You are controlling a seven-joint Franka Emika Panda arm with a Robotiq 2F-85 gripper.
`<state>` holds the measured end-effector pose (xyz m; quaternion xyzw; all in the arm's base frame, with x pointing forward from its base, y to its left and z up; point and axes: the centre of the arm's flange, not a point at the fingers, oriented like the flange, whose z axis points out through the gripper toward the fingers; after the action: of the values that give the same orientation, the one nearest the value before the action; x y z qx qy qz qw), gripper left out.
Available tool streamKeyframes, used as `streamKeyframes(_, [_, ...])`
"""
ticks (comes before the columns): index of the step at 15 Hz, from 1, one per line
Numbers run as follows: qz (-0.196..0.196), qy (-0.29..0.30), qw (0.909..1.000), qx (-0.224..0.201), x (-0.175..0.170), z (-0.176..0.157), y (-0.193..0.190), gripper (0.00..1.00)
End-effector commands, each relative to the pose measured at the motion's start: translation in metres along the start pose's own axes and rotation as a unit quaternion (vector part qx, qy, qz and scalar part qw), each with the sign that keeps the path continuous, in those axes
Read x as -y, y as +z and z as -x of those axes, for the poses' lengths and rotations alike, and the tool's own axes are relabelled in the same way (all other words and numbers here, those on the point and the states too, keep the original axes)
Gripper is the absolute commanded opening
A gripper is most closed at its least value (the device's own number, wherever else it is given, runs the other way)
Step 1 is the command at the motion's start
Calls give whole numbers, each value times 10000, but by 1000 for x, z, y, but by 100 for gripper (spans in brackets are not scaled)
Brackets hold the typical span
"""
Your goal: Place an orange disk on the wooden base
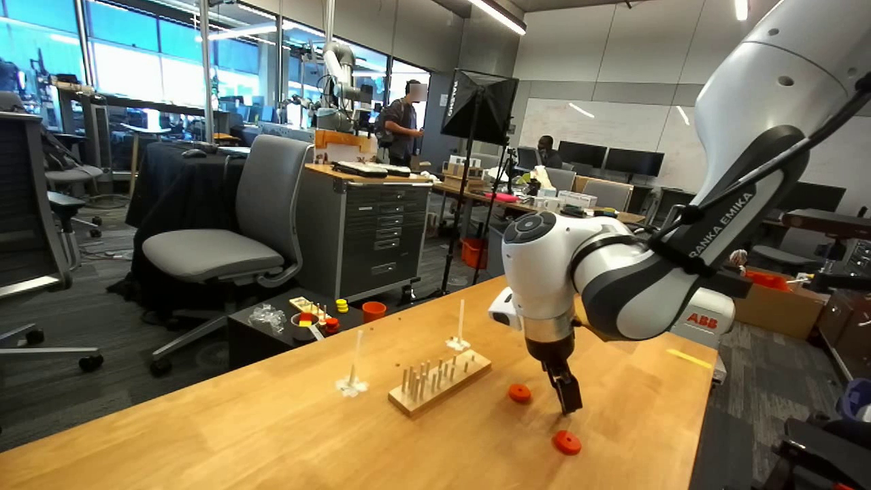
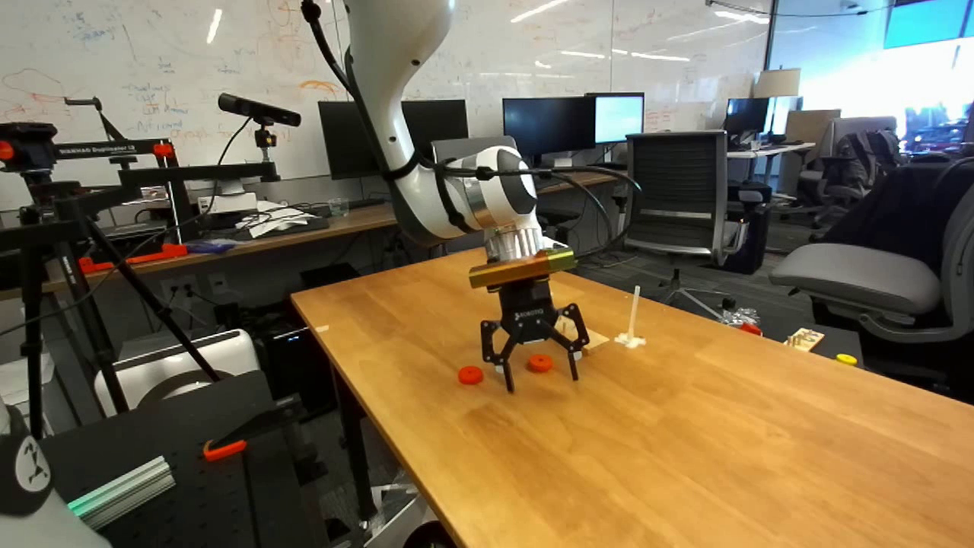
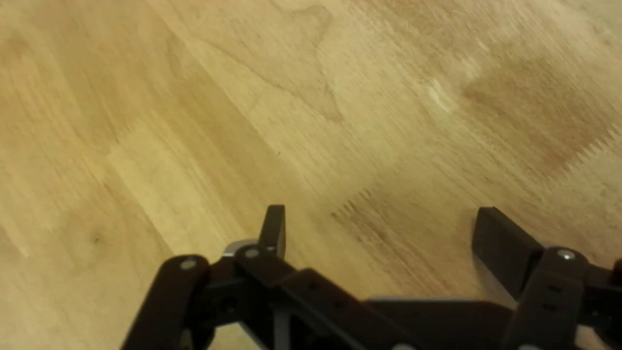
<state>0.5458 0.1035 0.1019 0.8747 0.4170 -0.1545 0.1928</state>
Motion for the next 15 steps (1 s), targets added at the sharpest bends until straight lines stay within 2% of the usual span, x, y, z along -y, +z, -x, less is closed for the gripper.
streamKeyframes(1, [-76,-988,9951,-75,-18,-5,2,100])
streamKeyframes(4, [-92,-1763,9843,-82,-30,-8,7,100])
streamKeyframes(7, [-162,-2454,9693,28,-39,-13,12,100])
streamKeyframes(8, [-145,-2001,9796,-90,-26,-3,13,100])
streamKeyframes(11, [-170,-2266,9738,-38,-30,-4,13,100])
streamKeyframes(13, [-172,-2294,9732,-30,-30,-4,13,100])
streamKeyframes(15, [-276,-2173,9754,-231,-28,-7,16,100])
